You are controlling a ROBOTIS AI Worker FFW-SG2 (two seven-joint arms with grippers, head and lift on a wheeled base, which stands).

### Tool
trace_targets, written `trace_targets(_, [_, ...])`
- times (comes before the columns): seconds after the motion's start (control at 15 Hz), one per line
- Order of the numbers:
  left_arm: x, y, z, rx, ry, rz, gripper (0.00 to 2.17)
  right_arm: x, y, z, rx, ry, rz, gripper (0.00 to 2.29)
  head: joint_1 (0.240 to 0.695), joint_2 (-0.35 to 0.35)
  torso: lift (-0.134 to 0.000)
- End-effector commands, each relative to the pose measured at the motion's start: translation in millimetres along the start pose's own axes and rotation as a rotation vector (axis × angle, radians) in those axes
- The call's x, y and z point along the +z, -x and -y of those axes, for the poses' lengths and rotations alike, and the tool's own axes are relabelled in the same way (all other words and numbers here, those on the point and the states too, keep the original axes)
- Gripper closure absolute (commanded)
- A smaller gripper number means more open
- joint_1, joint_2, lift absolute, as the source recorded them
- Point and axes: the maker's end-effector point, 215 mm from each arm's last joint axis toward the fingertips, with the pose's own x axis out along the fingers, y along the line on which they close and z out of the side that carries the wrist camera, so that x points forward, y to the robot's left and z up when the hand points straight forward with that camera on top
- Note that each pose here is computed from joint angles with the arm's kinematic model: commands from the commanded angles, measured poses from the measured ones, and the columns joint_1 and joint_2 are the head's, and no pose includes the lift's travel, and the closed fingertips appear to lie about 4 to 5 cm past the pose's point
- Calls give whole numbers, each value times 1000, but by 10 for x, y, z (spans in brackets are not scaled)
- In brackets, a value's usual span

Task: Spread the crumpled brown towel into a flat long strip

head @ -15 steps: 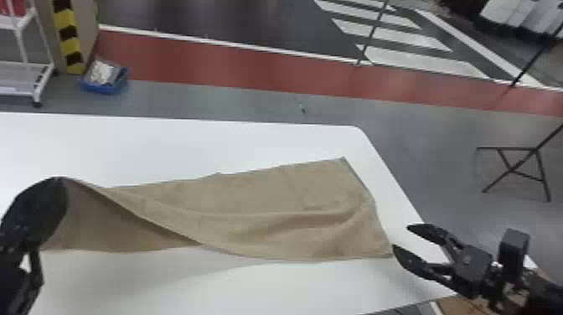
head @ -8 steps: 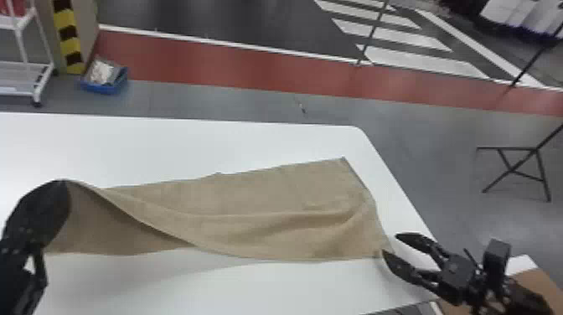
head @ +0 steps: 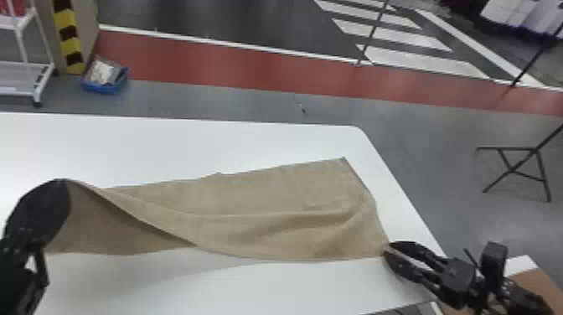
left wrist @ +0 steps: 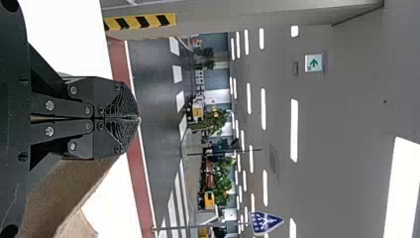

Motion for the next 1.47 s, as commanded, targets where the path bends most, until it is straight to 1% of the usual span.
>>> trace_targets(0.0, [3, -10, 22, -1, -4, 0, 1420, 16, -9, 16, 5, 2, -3, 907, 695, -350, -124])
trace_targets(0.07, [-15, -10, 23, -1, -6, -6, 1420, 23, -17, 30, 6, 0, -6, 1079, 695, -350, -124])
trace_targets(0.2, [-7, -12, 20, 1, -6, -4, 1420, 43, -44, 22, 13, 0, -5, 1129, 695, -350, -124])
trace_targets(0.27, [-5, -12, 0, 8, -8, -4, 1420, 57, -50, 19, 13, -1, -1, 1342, 695, -350, -124])
trace_targets(0.33, [-14, -12, -6, 10, -10, -6, 1420, 64, -62, 19, 13, -9, 3, 1366, 695, -350, -124])
trace_targets(0.4, [-14, -12, -6, 10, -10, -6, 1420, 104, -49, 61, -3, -24, 22, 1217, 695, -350, -124])
trace_targets(0.47, [-14, -12, 3, 10, -8, -6, 1420, 145, -21, 104, -16, -31, 40, 772, 695, -350, -124])
trace_targets(0.53, [-6, -13, 4, 10, -8, -5, 1420, 172, -11, 109, -19, -23, 50, 407, 695, -350, -124])
trace_targets(0.6, [-6, -13, 4, 10, -8, -5, 1420, 160, 4, 123, -25, -23, 49, 302, 695, -350, -124])
trace_targets(0.73, [0, -19, 3, 10, -8, -3, 1420, 105, 8, 126, -33, -29, 42, 302, 695, -350, -124])
trace_targets(1.07, [1, -14, 4, 9, -9, -4, 1420, -2, -100, 85, -20, -28, 23, 306, 695, -350, -124])
trace_targets(1.2, [-16, -11, 1, 9, -8, -7, 1420, -3, -155, 46, -7, -24, 19, 475, 695, -350, -124])
trace_targets(1.27, [-7, -13, 2, 9, -8, -5, 1420, -7, -187, 13, 2, -26, 16, 505, 695, -350, -124])
trace_targets(1.4, [-7, -13, 2, 9, -8, -5, 1420, -8, -204, 7, 9, -20, 10, 745, 695, -350, -124])
